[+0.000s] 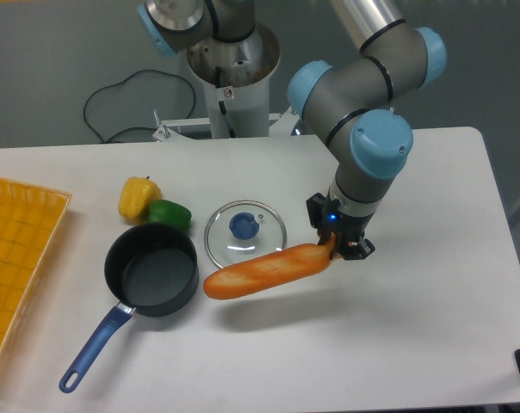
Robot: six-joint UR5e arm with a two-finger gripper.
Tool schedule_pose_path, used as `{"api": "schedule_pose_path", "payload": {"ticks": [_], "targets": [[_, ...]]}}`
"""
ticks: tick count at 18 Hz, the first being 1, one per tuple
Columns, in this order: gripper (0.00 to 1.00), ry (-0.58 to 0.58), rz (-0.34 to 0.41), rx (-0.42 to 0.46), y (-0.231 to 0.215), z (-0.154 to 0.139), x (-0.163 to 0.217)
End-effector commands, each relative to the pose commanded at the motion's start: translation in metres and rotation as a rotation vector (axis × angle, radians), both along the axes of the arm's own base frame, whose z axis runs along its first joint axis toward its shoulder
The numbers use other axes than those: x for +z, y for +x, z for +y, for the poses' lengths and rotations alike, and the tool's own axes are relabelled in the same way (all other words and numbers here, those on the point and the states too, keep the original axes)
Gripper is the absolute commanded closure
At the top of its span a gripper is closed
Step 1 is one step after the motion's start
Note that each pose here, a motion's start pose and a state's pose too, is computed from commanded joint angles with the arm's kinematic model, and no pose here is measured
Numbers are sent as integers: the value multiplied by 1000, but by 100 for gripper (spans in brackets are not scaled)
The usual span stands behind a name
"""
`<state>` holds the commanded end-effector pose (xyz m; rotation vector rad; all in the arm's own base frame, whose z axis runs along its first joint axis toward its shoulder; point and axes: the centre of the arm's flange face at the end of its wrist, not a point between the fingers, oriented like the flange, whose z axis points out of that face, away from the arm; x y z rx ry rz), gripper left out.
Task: Pick up the long bread
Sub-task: 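Lift the gripped bread loaf up off the table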
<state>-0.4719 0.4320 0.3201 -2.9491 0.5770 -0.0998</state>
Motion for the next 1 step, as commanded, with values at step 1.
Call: {"api": "schedule_pose_path", "payload": {"ticks": [1], "targets": [[67,1,-1,-2,0,0,0]]}}
